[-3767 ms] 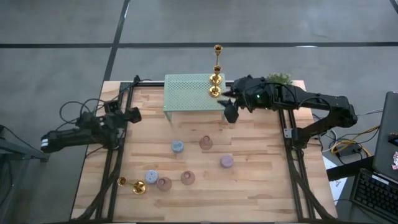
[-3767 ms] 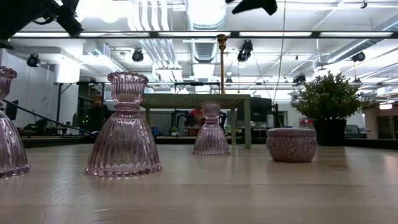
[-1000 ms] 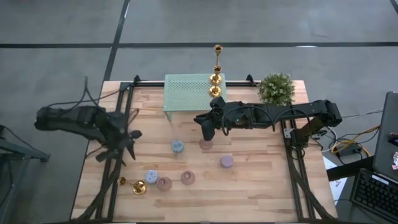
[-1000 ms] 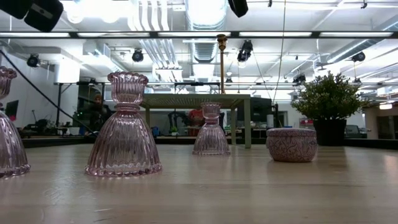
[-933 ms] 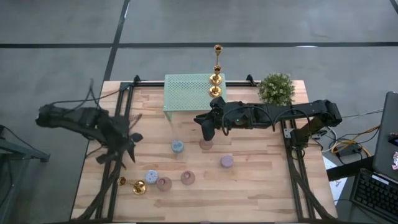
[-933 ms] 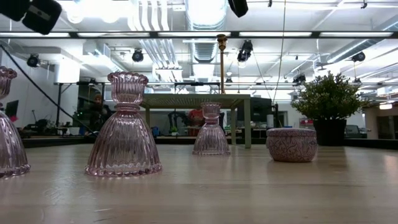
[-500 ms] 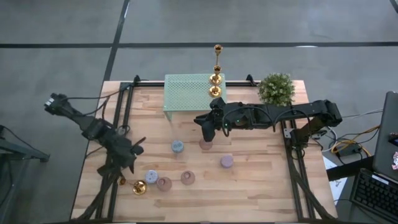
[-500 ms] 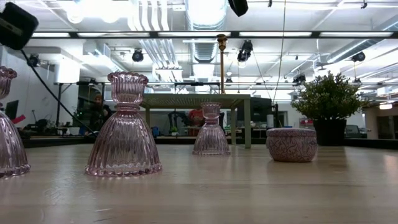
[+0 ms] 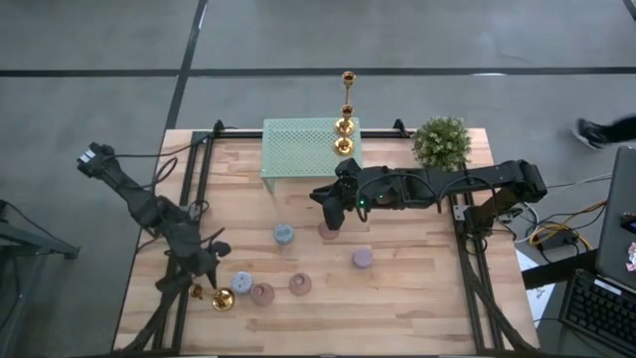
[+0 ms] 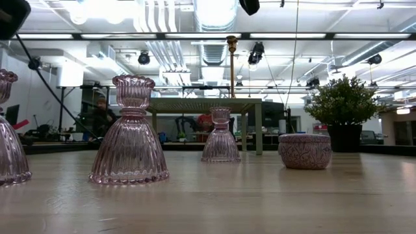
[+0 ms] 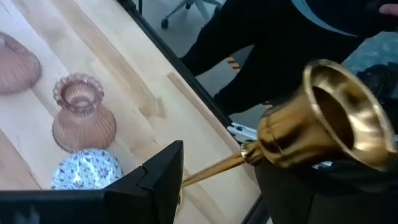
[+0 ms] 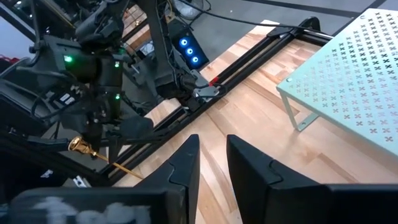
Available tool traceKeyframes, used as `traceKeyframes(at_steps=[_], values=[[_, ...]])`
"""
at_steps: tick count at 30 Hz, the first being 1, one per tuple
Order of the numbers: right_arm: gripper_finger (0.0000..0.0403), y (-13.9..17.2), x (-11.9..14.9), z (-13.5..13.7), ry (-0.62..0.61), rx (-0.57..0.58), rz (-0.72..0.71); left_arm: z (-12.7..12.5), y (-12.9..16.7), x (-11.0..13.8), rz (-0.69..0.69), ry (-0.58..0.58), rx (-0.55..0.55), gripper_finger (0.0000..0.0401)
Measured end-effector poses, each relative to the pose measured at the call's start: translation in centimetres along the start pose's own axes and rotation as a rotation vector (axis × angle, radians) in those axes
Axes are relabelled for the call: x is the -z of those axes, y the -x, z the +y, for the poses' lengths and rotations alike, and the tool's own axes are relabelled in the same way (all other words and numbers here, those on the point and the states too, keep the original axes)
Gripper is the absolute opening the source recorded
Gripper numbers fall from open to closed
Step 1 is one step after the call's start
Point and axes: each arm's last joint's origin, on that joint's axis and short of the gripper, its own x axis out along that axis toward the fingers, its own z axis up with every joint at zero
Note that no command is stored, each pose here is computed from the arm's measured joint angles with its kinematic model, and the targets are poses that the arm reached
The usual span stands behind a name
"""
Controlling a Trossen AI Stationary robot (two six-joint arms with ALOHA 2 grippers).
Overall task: Pick & Place candle stick holders
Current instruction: Put the gold candle holder aligned with the other gold candle holders on the shelf
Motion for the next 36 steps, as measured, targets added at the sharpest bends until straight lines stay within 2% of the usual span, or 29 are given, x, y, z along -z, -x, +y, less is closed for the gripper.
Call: traceKeyframes(at_steps=[7,16,25,31,36], values=[[0.0071,0.0,0.1,0.1,-0.001,-0.003,0.001,0.0,-1.0,0.0,0.046,0.046,-0.002,0.0180],[0.0075,0.0,0.1,0.1,-0.003,-0.005,-0.002,0.0,-1.3,-0.5,0.008,0.038,0.004,0.0090],[0.0063,-0.1,0.1,0.2,-0.013,-0.008,-0.005,0.0,-1.2,-0.6,-0.006,0.032,0.001,0.0027],[0.0069,-0.3,0.0,0.5,-0.025,-0.037,-0.028,-0.1,-0.9,-1.0,-0.046,0.044,-0.044,0.0021],[0.0073,-0.4,0.2,0.6,-0.027,-0.048,-0.016,-0.4,0.3,-2.1,-0.140,0.089,-0.126,0.0028]])
